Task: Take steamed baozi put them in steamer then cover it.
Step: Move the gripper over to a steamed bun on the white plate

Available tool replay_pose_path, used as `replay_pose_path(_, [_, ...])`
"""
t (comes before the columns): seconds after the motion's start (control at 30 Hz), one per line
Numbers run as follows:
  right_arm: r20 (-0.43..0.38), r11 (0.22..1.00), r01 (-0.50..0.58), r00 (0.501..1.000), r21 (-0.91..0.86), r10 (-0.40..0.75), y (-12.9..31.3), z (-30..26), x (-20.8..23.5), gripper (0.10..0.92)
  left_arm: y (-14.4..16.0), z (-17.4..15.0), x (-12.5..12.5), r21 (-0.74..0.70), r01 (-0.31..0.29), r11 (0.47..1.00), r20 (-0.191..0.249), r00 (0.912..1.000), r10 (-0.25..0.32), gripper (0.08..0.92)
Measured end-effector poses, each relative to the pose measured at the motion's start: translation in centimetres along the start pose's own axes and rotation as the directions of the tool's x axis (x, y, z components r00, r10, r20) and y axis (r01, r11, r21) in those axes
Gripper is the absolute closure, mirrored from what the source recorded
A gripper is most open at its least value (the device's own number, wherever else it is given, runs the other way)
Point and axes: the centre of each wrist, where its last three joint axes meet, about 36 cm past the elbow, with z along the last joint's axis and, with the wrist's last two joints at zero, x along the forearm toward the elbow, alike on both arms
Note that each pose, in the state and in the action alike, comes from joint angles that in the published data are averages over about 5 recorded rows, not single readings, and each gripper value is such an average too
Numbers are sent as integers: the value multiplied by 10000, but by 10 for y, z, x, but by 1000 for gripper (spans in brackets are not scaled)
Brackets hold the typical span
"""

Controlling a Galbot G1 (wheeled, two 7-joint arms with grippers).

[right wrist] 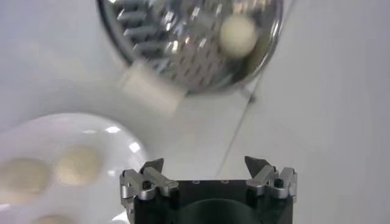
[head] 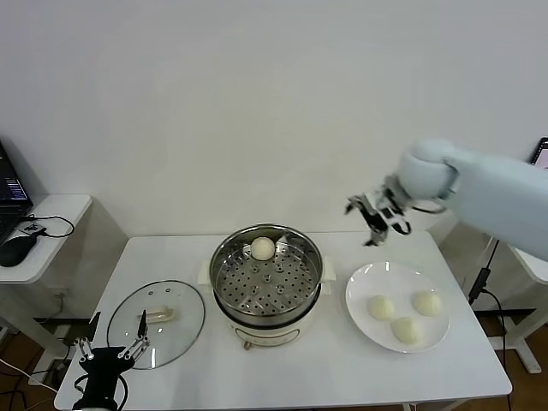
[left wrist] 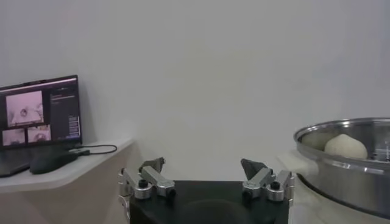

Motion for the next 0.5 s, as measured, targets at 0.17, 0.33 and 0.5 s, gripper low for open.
replay_pose_path(0.17, [-113, 9964, 376, 9992, -760, -385, 28, 18, -21, 200, 0, 1, -3, -57, 7, 10000, -27, 10000, -7, 177])
replay_pose_path(0.33, [-215, 9901, 787, 9964, -1164, -818, 49, 28, -44, 199, 0, 4, -3, -90, 35, 10000, -113, 9999, -36, 177])
replay_pose_path(0.5, [-323, 9835, 1256, 9909, -1304, -1308, 64, 35, -67, 200, -1, 8, -3, -88, 60, 9999, -217, 9997, -62, 177])
